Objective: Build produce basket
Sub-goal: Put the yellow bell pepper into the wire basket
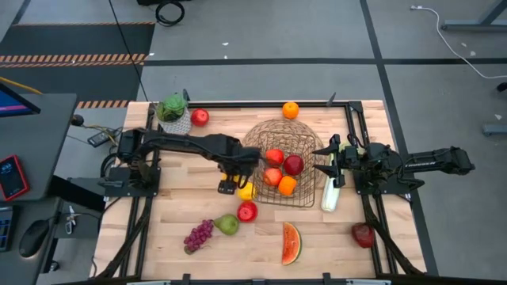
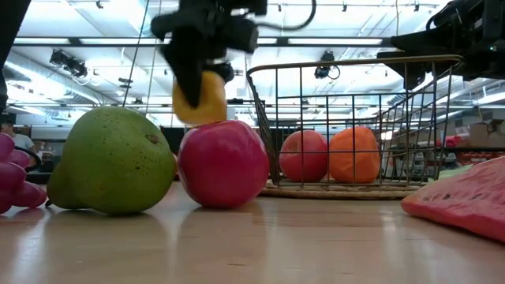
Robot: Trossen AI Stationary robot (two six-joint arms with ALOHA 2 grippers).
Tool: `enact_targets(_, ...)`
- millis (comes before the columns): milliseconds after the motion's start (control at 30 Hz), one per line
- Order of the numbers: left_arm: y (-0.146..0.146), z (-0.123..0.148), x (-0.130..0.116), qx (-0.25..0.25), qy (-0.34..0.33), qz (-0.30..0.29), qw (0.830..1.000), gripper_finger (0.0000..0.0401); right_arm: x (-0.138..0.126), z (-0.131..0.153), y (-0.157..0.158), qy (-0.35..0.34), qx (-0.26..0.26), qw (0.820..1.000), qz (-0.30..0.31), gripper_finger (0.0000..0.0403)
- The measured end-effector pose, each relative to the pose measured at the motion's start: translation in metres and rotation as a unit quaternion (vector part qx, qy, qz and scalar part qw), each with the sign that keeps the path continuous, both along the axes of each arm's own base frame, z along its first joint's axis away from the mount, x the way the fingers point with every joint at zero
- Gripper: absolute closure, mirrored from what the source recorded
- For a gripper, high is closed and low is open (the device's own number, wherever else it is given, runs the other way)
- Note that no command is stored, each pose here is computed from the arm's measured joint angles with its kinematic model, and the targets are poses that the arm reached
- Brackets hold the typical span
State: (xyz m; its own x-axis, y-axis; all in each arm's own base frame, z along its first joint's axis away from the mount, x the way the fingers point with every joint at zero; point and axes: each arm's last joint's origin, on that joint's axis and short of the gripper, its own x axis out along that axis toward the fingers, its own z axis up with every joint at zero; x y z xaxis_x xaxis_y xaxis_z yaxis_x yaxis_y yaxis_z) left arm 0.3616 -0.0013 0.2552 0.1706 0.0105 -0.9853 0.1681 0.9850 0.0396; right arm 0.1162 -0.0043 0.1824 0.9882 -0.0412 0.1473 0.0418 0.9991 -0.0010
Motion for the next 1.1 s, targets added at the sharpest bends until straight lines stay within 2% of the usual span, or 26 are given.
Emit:
enact_targets(267,0.0,0.056,0.013,0.0,-0.092,0.0,0.996,0.0053,0.0,0.0,0.0,0.0,0.0,1.0,0.0,0.0172)
enact_targets(433,0.0,0.076,0.025,-0.001,-0.173,0.0,0.985,0.0053,0.0,0.0,0.0,0.0,0.0,1.0,0.0,0.0172)
enact_targets(533,0.0,0.083,0.031,-0.001,-0.216,0.0,0.976,0.0053,0.0,0.0,0.0,0.0,0.0,1.0,0.0,0.0172)
enact_targets(933,0.0,0.095,0.047,0.002,-0.316,-0.006,0.949,0.005,0.0,0.0,0.0,0.0,0.0,1.0,0.0,0.0172)
enact_targets(1100,0.0,0.1,0.051,0.025,-0.346,-0.045,0.937,0.0049,0.0,0.0,0.0,0.0,0.0,1.0,0.0,0.0172)
